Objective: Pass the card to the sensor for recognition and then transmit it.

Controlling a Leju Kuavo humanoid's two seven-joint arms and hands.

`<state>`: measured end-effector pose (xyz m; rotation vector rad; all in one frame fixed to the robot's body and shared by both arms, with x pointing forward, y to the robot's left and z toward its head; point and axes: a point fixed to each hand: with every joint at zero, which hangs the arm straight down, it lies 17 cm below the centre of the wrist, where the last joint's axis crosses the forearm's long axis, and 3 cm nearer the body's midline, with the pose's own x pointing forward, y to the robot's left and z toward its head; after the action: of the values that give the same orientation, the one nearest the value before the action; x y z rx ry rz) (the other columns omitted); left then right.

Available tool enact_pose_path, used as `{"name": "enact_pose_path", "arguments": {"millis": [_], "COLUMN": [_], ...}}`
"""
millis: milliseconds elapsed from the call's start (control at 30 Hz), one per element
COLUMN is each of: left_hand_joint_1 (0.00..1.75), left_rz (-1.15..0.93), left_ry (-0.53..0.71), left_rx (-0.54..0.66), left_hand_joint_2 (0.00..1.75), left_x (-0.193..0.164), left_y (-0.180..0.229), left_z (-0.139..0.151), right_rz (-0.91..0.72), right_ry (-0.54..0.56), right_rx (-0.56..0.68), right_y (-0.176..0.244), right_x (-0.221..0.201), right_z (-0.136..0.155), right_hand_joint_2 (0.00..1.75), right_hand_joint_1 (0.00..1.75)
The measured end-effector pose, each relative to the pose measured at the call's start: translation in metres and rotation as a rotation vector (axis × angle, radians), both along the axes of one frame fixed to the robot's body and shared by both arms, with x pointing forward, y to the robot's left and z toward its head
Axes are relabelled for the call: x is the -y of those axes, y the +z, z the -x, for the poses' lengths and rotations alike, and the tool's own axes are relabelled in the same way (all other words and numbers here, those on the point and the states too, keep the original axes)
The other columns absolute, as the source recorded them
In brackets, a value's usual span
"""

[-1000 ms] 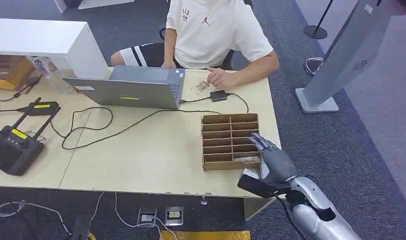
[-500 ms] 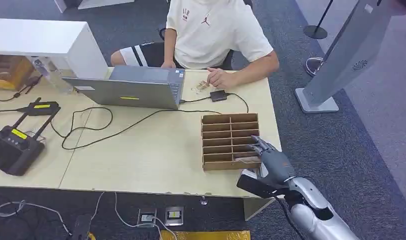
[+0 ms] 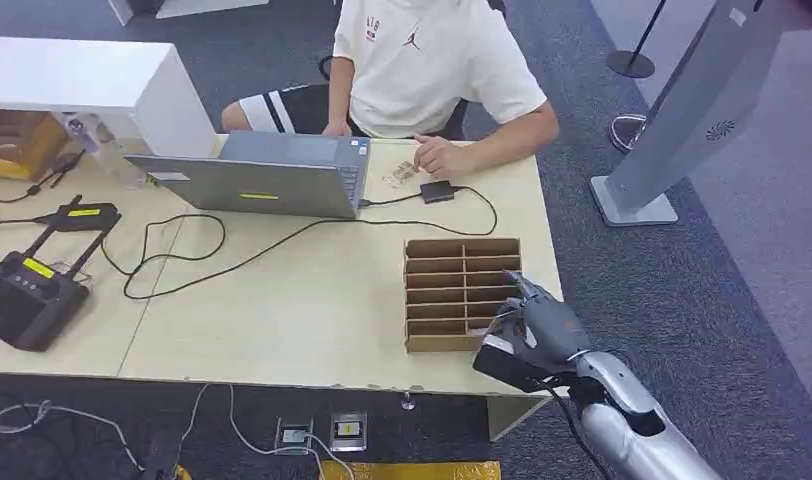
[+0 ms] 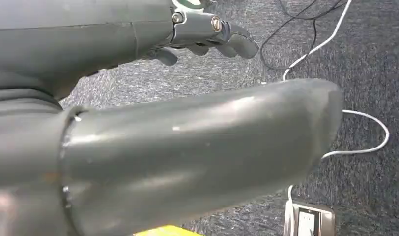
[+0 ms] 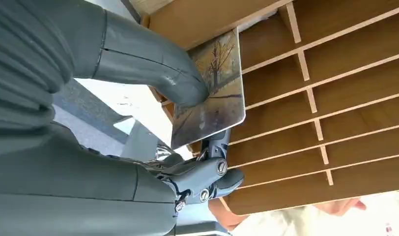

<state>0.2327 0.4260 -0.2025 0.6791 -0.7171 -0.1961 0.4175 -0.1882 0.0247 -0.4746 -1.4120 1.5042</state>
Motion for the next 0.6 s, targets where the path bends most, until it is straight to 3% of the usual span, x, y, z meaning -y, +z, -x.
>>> {"name": "enact_pose_path", "arguments": {"millis": [400,600], "left_hand_joint_1": [0.0,0.0], "left_rz": [0.006,0.008], "left_ry": [-0.001,-0.003], "left_rx": [-0.001,0.004], "left_hand_joint_2": [0.0,0.0], "left_x": [0.005,0.008], "left_y": [-0.001,-0.001], "left_z": [0.0,0.001], "right_rz": [-0.002,-0.027], "right_ry": [-0.026,-0.073], "right_rx": [0.057,0.261], "right_y": [0.012,0.077], "right_x": [0.0,0.008], "right_z": [-0.012,-0.05], "right_hand_joint_2": [1.75,1.75], "right_hand_joint_1": [1.75,1.75]}}
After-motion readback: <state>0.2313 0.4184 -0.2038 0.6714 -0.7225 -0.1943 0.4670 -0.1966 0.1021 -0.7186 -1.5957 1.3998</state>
